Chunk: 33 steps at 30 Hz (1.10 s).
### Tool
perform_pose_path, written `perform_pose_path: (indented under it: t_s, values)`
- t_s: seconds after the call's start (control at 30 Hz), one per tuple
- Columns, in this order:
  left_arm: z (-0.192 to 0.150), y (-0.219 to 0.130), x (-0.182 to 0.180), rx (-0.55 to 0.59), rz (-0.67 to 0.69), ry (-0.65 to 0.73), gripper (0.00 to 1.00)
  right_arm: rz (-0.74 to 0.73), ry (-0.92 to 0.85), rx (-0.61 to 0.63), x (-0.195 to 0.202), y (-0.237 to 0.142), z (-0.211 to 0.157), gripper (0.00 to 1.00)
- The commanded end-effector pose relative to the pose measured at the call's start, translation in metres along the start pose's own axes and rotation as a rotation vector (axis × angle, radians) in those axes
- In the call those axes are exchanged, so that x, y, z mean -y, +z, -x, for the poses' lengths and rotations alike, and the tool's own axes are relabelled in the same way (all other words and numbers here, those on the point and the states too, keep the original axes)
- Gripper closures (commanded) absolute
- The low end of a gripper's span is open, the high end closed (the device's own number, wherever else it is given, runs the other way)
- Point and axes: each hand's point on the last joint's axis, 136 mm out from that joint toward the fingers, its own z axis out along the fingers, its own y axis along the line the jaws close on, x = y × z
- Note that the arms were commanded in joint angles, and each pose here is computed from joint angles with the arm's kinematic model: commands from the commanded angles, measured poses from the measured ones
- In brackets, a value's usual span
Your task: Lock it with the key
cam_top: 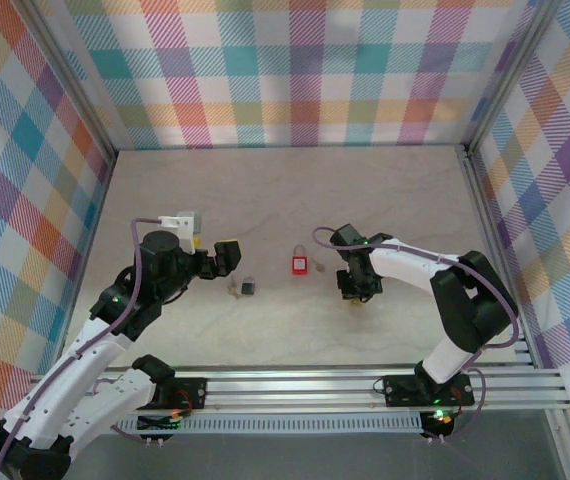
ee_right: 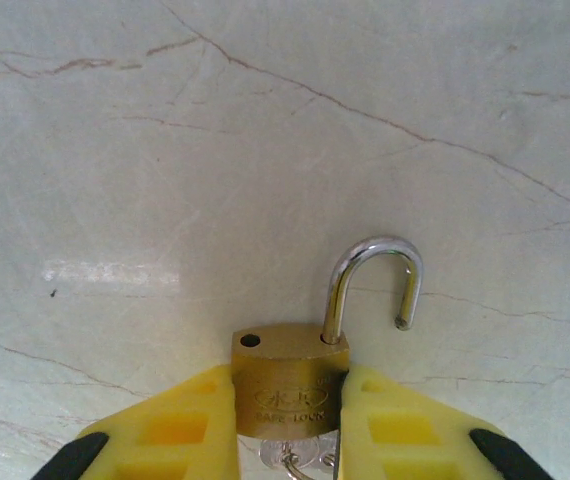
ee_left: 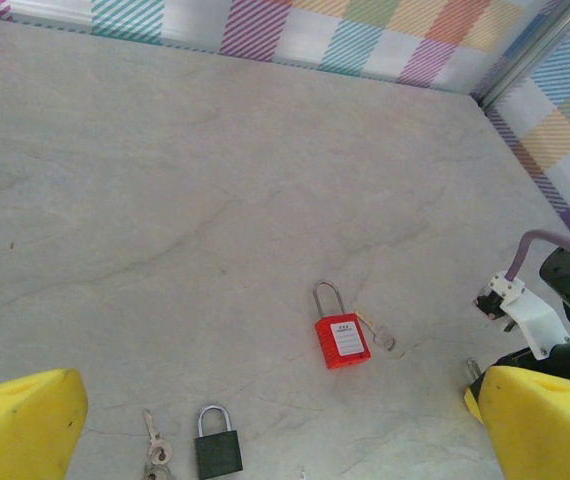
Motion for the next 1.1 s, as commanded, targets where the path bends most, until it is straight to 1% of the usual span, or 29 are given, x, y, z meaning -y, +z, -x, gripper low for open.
perform_pose_path:
  t_s: [0.0,0.37,1.07]
  values:
    - [-0.001,0.0,-0.003,0.003,0.014,0.006,0.0,0.006,-0.011,-0.014,0.002,0.004,-0.005,0.78]
    - [-0.001,0.0,-0.004,0.005,0.016,0.006,0.0,0.06,-0.01,0.006,-0.006,-0.009,-0.004,0.76]
    - [0.0,0.0,-0.005,0.008,0.024,-0.004,0.0,0.227,-0.051,0.114,-0.029,-0.031,0.002,0.74]
